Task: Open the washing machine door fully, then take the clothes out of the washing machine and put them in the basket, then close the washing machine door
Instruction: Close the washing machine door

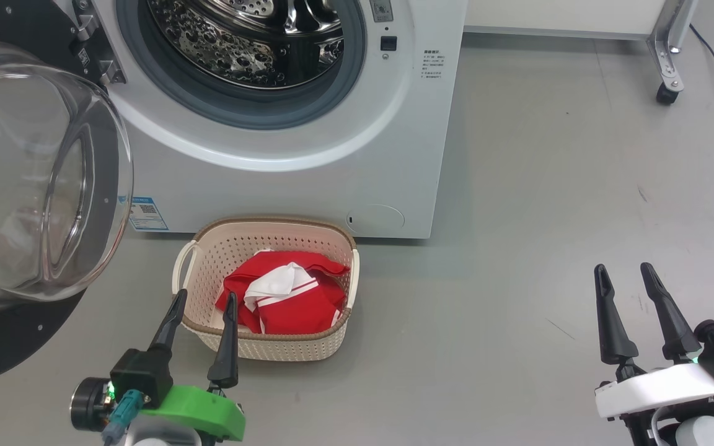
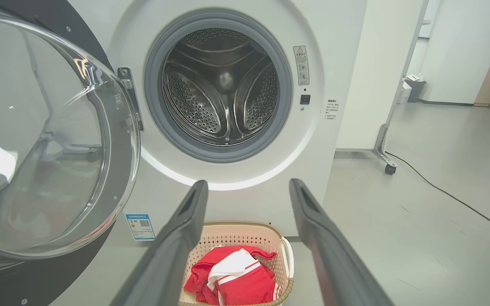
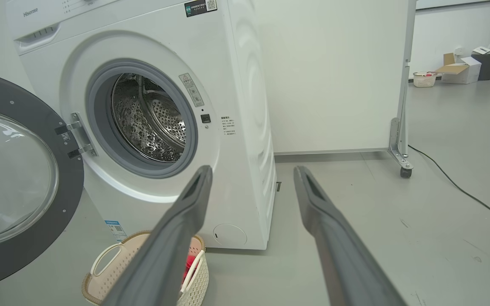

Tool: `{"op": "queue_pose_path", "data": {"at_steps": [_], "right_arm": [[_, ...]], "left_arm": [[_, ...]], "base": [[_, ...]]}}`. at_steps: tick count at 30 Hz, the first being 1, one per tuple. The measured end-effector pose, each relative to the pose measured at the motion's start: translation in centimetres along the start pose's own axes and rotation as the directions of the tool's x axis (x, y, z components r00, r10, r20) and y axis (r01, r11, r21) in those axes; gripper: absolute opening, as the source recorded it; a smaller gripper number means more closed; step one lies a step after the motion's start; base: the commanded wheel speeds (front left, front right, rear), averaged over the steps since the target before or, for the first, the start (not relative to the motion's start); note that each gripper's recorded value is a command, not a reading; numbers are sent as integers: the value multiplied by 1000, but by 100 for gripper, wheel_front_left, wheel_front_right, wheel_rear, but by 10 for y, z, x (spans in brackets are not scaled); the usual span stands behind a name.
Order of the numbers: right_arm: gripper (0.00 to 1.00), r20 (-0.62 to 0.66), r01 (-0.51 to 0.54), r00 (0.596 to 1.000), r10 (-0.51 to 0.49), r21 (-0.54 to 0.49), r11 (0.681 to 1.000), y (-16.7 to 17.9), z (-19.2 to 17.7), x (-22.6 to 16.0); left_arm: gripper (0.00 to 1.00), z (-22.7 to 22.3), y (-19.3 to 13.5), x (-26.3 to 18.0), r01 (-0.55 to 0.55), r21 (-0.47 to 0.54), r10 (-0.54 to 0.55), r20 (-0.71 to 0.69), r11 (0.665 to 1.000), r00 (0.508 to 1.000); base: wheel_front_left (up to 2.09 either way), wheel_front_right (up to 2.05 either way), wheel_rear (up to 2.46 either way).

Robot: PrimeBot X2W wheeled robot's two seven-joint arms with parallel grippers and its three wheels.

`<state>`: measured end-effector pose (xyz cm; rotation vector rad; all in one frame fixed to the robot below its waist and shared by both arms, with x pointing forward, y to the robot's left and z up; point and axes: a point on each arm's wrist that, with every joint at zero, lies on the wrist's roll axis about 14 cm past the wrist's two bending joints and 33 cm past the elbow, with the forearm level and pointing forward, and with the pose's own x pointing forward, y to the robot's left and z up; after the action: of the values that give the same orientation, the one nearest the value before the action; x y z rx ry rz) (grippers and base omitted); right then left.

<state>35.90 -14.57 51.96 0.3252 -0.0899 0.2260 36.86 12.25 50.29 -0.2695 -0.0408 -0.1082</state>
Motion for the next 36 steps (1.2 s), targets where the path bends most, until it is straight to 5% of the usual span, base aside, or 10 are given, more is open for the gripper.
{"op": "queue_pose_path", "data": {"at_steps": [24, 36], "right_arm": [[100, -18, -8, 1000, 8, 4, 1000, 3, -6, -2], [100, -61, -131, 989, 132, 20, 991, 37, -22, 18]], "left_arm": [[100, 0, -2, -5, 9, 8, -9, -2, 1000, 1000], [100, 9, 29, -21, -105, 8, 105, 24, 994, 994]], "base": [[0, 0, 0], [0, 0, 0]]}}
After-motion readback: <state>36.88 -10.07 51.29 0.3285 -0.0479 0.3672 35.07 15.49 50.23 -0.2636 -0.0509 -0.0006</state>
